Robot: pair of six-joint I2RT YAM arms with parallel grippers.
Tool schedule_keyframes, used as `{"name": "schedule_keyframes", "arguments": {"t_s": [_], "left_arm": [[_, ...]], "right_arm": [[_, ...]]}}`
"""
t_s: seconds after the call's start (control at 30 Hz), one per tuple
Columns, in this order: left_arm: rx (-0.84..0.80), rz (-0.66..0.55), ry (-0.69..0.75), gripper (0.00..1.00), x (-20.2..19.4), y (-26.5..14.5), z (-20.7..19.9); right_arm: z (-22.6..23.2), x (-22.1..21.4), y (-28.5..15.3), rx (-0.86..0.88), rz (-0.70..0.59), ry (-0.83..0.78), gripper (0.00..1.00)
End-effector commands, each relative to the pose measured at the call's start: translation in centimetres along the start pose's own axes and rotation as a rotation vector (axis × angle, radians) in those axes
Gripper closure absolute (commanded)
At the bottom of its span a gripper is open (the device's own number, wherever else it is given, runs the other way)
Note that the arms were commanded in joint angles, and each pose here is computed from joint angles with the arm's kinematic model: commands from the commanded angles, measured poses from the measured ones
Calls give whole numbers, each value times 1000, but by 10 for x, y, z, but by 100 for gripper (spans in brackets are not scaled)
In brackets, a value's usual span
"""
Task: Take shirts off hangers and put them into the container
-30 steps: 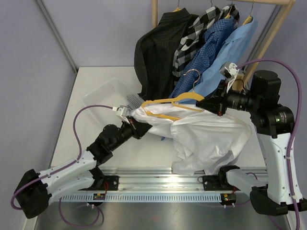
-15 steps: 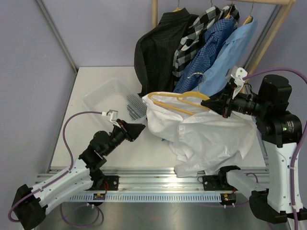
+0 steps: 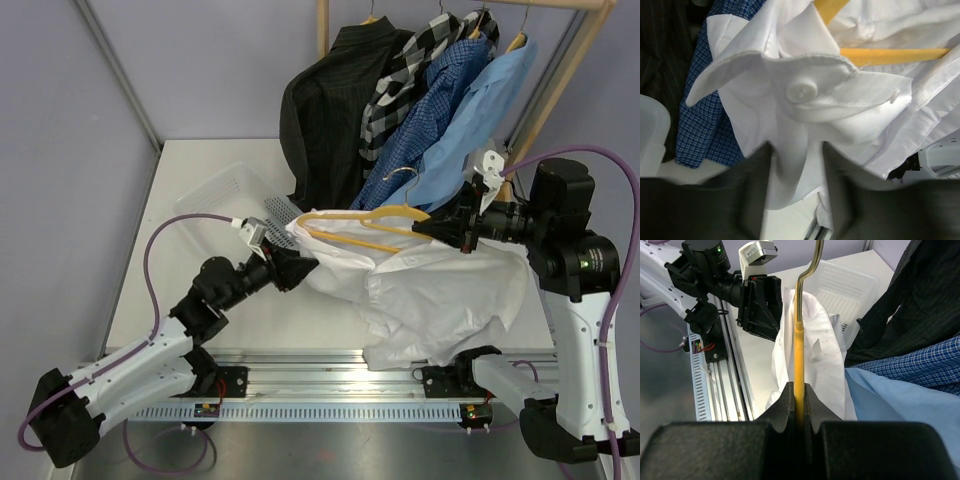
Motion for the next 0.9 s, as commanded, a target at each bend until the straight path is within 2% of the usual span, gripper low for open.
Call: {"name": "schedule_keyframes", "arguments": {"t_s": [0.0, 0.07, 0.23, 0.47, 0.63, 0.67, 0.7, 0.73, 0.83, 0.87], "left_arm": [[-116, -16, 82, 66, 18, 6, -23], [-68, -19, 66, 100, 17, 7, -17], [188, -69, -41, 100, 5, 1, 19], [381, -71, -157, 100, -18, -10, 51], [290, -60, -133, 100, -17, -8, 43], [215, -80, -118, 100, -12, -4, 34], [129, -27, -103, 100, -16, -3, 26], [70, -13, -69, 97, -15, -2, 20], [-54, 25, 26, 55, -4, -1, -2], [-45, 69, 81, 32, -5, -4, -2]], "right_arm": [[2, 9, -3, 7, -38, -68, 100], [-1, 10, -6, -52, -10, -81, 100], [-19, 19, -18, -268, 70, -102, 100], [-22, 29, -18, -302, 36, -68, 100], [-16, 28, -12, -209, -6, -55, 100], [-16, 22, -8, -185, -9, -33, 100], [-15, 19, -6, -166, -11, -21, 100], [-15, 16, -3, -142, -20, -18, 100], [-20, -3, 2, -149, 16, -5, 100], [-21, -10, 4, -151, 36, 3, 100]]}}
Point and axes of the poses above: each gripper's point midway between its finger pads, its own y axis out along the fingers, its own z axis along the line the jaws close on, x = y × z, the point moved 8 cm from there along -y, back along the fingers, and after that the axes turned 15 degrees about -y, right-handed, at the moved point
